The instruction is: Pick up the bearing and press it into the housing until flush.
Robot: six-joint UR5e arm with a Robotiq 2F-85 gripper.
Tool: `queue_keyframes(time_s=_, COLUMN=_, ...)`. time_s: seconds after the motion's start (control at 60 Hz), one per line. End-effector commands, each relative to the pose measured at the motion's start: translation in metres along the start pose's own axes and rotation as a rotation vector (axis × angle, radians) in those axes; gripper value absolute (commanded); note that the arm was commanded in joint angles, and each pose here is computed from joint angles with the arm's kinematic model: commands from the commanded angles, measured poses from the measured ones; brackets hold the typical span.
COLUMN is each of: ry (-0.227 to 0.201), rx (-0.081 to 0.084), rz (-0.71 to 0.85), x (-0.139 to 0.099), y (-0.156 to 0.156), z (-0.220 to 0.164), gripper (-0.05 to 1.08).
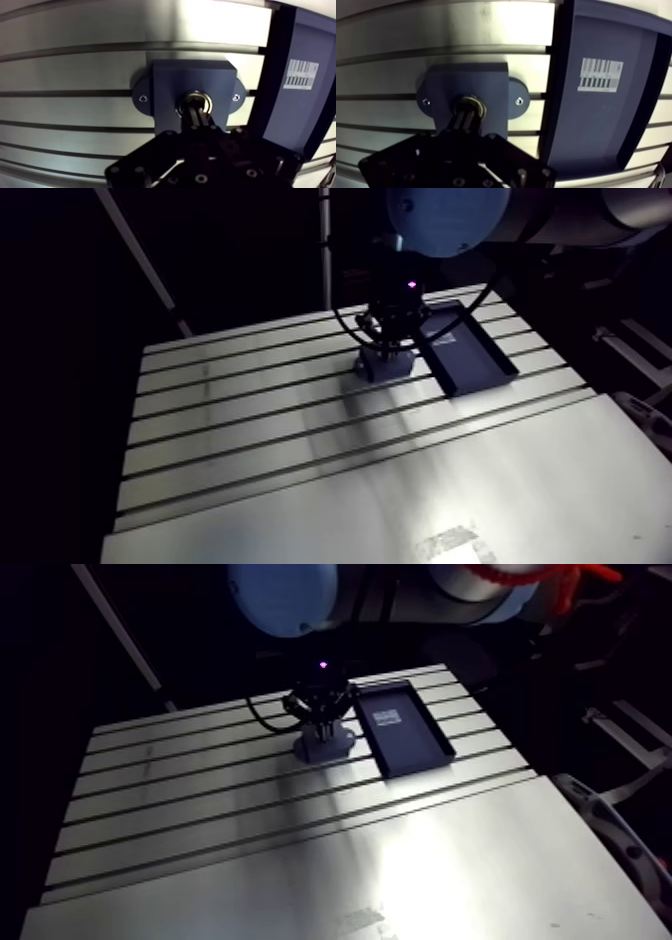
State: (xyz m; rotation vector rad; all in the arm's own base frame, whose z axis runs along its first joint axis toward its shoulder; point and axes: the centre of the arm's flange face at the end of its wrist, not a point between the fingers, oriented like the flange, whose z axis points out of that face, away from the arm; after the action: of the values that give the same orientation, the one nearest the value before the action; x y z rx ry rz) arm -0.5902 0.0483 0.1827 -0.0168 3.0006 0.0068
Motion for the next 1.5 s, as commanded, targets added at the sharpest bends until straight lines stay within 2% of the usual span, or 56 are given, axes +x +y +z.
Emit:
queue_keyframes(time_s=0.017, ry=0.0, rx=0.0, rz=0.0, x=0.0, y=0.0, z=0.0, gripper=0.9)
queue_keyframes(time_s=0.833, ry=0.022, rx=-0.008, rz=-0.005, x=-0.001, y=-0.002, z=-0.014, gripper=0.9)
queue_keyframes(time_s=1.033, ry=0.044, rx=-0.008, rz=-0.005, x=-0.003, y=-0.004, z=-0.027, gripper=0.9)
queue_keyframes(time_s=1.083, ry=0.054, rx=-0.015, rz=-0.001, x=-0.003, y=-0.003, z=-0.034, gripper=0.84)
queue_keyframes(time_s=1.1, ry=0.058, rx=-0.016, rz=0.001, x=-0.003, y=-0.003, z=-0.037, gripper=0.66)
queue_keyframes(time_s=1.117, ry=0.058, rx=-0.016, rz=0.001, x=-0.003, y=-0.003, z=-0.037, gripper=0.66)
queue_keyframes(time_s=1.133, ry=0.054, rx=-0.017, rz=-0.001, x=-0.003, y=-0.004, z=-0.039, gripper=0.28)
queue_keyframes(time_s=1.15, ry=0.054, rx=-0.017, rz=-0.001, x=-0.003, y=-0.004, z=-0.039, gripper=0.28)
queue_keyframes(time_s=1.167, ry=0.051, rx=-0.017, rz=0.0, x=-0.004, y=-0.004, z=-0.042, gripper=0.03)
queue_keyframes(time_s=1.35, ry=0.07, rx=-0.02, rz=0.002, x=-0.008, y=-0.009, z=-0.071, gripper=0.01)
queue_keyframes(time_s=1.5, ry=0.046, rx=0.005, rz=0.019, x=-0.012, y=-0.014, z=-0.092, gripper=0.01)
